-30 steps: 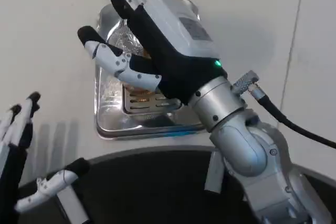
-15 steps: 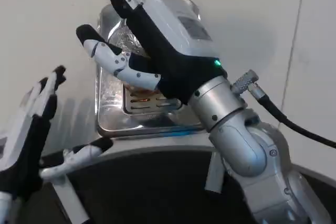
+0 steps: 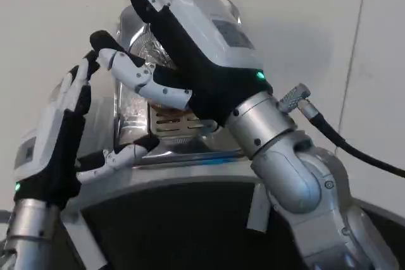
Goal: Grasp the cup under the faucet to collect the drink, then remove the cup.
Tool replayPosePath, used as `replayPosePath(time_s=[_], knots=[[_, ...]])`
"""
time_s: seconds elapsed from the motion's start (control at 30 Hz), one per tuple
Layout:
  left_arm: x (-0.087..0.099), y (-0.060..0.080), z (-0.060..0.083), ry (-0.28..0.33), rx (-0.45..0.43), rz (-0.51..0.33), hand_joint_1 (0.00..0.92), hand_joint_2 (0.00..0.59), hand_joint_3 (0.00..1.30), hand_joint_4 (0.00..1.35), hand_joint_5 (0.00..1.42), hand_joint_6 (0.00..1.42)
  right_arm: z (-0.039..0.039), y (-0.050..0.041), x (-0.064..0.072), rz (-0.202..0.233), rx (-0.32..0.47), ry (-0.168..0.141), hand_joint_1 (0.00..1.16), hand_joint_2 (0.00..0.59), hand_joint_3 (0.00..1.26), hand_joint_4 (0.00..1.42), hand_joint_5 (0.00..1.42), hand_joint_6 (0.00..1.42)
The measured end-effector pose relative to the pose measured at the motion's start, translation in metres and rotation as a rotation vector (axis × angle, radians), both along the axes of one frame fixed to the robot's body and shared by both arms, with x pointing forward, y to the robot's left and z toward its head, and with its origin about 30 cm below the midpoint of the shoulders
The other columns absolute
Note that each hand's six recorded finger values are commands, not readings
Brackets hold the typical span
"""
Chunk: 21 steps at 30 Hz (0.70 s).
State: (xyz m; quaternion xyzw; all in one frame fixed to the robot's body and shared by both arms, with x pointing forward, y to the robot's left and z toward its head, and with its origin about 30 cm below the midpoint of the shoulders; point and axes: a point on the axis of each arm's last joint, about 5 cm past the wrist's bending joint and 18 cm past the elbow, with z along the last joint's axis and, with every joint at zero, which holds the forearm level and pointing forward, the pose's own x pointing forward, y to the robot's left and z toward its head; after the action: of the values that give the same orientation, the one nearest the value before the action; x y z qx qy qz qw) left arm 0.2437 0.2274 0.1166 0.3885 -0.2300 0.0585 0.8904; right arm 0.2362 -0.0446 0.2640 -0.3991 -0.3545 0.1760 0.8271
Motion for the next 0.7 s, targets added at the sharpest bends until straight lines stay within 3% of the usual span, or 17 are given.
replayPosePath(time_s=[0.7], knots=[[0.024,-0.009,0.006,0.003,-0.005,-0.013,0.388,0.059,0.00,0.00,0.01,0.03,0.0012,-0.0026,-0.002,-0.002,-0.013,-0.005,0.18,0.477,0.00,0.00,0.00,0.00]])
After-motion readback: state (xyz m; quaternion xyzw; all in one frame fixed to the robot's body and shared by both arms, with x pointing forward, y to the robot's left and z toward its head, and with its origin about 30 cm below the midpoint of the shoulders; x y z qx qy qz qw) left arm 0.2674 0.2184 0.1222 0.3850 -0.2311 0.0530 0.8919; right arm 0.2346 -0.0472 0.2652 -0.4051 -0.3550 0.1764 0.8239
